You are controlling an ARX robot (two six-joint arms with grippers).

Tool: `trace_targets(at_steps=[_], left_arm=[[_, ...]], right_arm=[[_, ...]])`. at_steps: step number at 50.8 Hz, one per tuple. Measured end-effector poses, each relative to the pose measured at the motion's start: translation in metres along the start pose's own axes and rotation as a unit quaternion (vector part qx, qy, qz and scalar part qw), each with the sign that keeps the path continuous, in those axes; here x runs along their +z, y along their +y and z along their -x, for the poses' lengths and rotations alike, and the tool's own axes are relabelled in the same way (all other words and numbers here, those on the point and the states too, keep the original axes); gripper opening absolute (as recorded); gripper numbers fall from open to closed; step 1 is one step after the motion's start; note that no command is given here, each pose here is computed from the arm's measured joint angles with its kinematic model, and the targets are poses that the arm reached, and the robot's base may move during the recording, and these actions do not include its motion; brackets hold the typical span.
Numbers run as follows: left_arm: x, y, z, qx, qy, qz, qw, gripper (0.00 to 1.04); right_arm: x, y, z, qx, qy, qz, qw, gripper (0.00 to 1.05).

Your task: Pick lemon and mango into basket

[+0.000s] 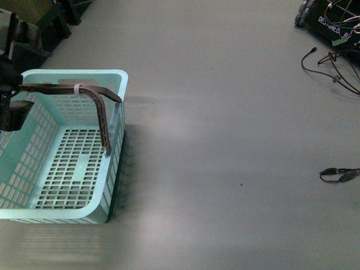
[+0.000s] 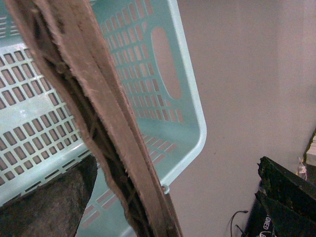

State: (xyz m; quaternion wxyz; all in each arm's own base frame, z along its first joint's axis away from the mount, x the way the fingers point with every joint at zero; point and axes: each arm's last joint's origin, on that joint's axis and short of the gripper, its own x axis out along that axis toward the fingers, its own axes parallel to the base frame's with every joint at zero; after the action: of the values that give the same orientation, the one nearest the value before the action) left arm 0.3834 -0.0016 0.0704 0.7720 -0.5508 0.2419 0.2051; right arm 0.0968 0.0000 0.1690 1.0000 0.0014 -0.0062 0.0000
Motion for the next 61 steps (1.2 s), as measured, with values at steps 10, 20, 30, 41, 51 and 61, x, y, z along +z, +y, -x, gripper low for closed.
trace_targets(at_steps=[10, 20, 30, 41, 51, 61], left_arm=[[-0.007, 0.000, -0.024, 0.008, 0.005, -0.005, 1.000, 0.98], [-0.010, 0.001, -0.037, 0.014, 0.004, -0.010, 1.000, 0.76], [-0.004, 0.011, -0.045, 0.031, -0.003, -0.007, 1.000, 0.42], [0.003, 0.014, -0.043, 0.031, -0.010, 0.034, 0.999, 0.11], [0.006, 0.016, -0.021, 0.030, -0.007, 0.039, 0.999, 0.05], [0.026, -0.003, 0.057, -0.018, -0.012, 0.075, 0.997, 0.05]], right_arm=[[0.000, 0.000, 0.000, 0.000, 0.000, 0.000, 1.000, 0.96], [0.000, 0.000, 0.000, 0.000, 0.000, 0.000, 1.000, 0.96], [0.000, 0.000, 0.000, 0.000, 0.000, 0.000, 1.000, 0.96], [0.000, 0.000, 0.000, 0.000, 0.000, 0.000, 1.000, 0.96], [0.000, 0.000, 0.000, 0.000, 0.000, 0.000, 1.000, 0.96], [0.000, 0.000, 0.000, 0.000, 0.000, 0.000, 1.000, 0.96]])
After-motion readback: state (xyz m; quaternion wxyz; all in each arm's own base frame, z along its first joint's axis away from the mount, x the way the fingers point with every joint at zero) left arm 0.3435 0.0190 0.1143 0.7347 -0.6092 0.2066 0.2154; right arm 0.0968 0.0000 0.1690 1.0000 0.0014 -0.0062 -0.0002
